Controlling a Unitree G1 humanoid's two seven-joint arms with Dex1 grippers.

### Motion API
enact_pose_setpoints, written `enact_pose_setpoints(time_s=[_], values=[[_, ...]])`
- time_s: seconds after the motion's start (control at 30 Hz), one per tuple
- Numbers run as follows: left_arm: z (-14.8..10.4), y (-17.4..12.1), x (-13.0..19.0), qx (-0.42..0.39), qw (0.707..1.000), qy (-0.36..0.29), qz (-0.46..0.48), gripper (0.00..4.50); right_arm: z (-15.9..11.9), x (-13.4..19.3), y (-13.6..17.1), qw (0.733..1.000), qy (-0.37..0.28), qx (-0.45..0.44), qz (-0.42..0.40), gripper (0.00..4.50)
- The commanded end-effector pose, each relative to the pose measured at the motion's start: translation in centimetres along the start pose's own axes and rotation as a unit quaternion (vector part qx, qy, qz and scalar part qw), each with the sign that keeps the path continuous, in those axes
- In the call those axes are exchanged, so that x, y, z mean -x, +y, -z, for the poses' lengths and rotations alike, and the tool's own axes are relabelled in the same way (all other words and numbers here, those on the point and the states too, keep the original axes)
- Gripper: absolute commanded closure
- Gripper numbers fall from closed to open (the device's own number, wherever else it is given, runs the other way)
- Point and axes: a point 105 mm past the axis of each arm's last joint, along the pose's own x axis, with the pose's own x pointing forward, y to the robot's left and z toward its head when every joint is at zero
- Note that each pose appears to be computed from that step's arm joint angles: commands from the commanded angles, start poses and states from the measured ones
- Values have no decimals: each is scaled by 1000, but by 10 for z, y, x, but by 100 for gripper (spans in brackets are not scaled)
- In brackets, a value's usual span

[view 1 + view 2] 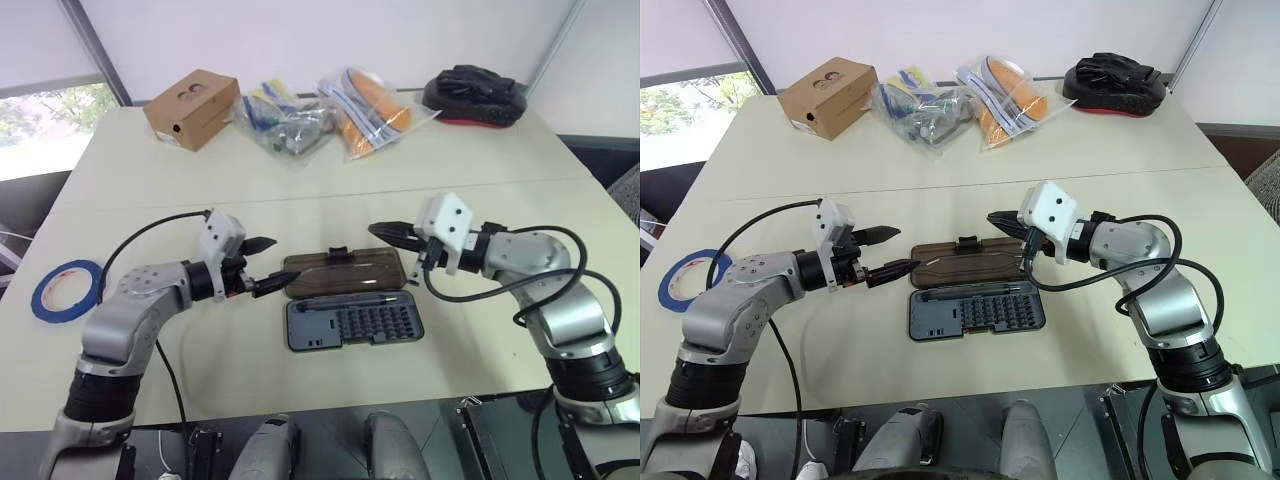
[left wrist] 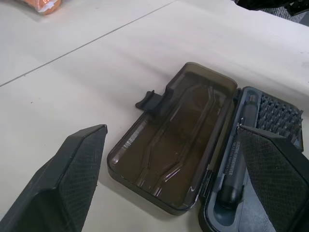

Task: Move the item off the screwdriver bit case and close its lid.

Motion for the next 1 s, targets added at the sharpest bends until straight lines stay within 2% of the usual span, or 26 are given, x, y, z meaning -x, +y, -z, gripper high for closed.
enact_pose_setpoints(time_s=[0.03, 0.13, 0.2, 0.27, 0.43, 0.47, 0.7, 0.87, 1.0], values=[[-12, -2, -2, -21, 1000, -16, 8, 5, -12, 1, -2, 1000, -18, 18, 6, 450], [-14, -3, -4, -19, 999, -21, 15, 5, -12, 1, -3, 1000, -17, 18, 8, 450], [-15, -4, -5, -18, 999, -24, 24, 58, -12, 2, -3, 1000, -17, 19, 8, 450], [-14, -7, -7, -18, 999, -23, 36, 142, -12, 3, -3, 1000, -16, 20, 9, 450], [-10, -23, -6, -18, 996, -2, 90, 409, -13, 5, -6, 1000, -13, 24, 8, 450], [-9, -27, -5, -18, 994, 5, 108, 446, -13, 6, -7, 1000, -11, 25, 7, 450], [8, -61, 6, -13, 967, 66, 245, 446, -2, 4, -16, 1000, 12, 24, -3, 450], [48, -59, 2, -34, 953, 128, 271, 446, 14, -3, -27, 998, 56, 39, -16, 450], [72, -52, -9, -45, 953, 146, 261, 446, 26, -11, -36, 994, 91, 54, -31, 450]])
